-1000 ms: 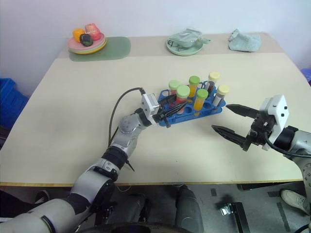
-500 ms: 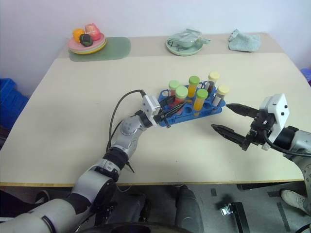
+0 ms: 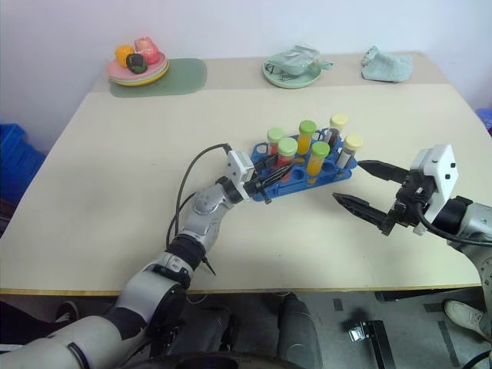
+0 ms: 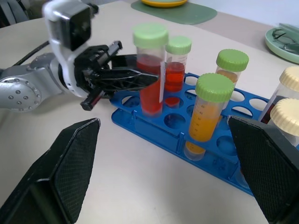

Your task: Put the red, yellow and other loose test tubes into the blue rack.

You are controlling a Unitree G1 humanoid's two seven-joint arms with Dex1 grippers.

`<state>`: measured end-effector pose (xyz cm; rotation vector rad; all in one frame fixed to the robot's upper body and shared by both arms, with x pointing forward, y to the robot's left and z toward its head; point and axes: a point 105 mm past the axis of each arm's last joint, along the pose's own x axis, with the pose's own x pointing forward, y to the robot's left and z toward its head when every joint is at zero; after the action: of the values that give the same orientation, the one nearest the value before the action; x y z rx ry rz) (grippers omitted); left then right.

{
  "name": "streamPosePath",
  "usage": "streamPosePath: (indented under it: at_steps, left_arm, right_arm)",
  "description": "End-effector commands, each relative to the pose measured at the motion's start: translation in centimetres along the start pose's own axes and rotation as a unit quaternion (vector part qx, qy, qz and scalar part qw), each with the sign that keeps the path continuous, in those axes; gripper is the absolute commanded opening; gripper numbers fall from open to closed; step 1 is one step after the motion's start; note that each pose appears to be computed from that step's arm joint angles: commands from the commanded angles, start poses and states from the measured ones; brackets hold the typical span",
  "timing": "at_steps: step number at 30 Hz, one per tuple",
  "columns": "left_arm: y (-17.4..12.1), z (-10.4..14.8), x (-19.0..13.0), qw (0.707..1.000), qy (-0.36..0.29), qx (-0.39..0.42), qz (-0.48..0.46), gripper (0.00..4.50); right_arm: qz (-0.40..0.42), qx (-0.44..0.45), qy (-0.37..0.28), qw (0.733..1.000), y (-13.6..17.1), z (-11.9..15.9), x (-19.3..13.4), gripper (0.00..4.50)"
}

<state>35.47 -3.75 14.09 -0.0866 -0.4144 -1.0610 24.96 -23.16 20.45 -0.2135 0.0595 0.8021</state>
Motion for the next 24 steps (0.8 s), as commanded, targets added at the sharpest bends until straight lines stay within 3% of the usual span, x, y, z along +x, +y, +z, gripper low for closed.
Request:
streamPosePath:
  at_steps: [1, 7, 8, 10, 14, 18, 24]
  left_arm:
    - [0.7, 1.0, 0.2, 1.000, -0.019, -0.014, 0.020, 0.74]
    - [0.1, 0.9, -0.2, 1.000, -0.010, -0.009, -0.002, 0.74]
    - [0.0, 1.0, -0.3, 1.000, -0.009, -0.011, -0.007, 1.76]
    - [0.3, 1.3, -0.4, 1.000, -0.011, 0.001, 0.003, 2.45]
    - [0.1, 2.3, -0.6, 1.000, -0.018, 0.005, -0.004, 4.47]
    - [0.1, 4.2, -2.1, 1.000, -0.018, 0.017, 0.000, 4.47]
    - [-0.5, 6.6, -5.6, 0.999, 0.032, 0.029, 0.008, 4.47]
  right_arm:
    - [0.003, -0.034, -0.012, 0.999, 0.1, 1.6, 0.1, 4.50]
    - [0.004, -0.035, -0.014, 0.999, 0.0, 1.6, 0.2, 4.50]
    - [0.004, -0.036, -0.014, 0.999, 0.0, 1.6, 0.2, 4.50]
    - [0.005, -0.035, -0.013, 0.999, 0.0, 1.6, 0.2, 4.50]
    - [0.006, -0.034, -0.011, 0.999, -0.2, 1.4, 0.2, 4.50]
    - [0.008, -0.033, -0.010, 0.999, -0.6, 1.2, 0.2, 4.50]
    - [0.015, -0.035, -0.011, 0.999, -1.3, 1.1, 0.4, 4.50]
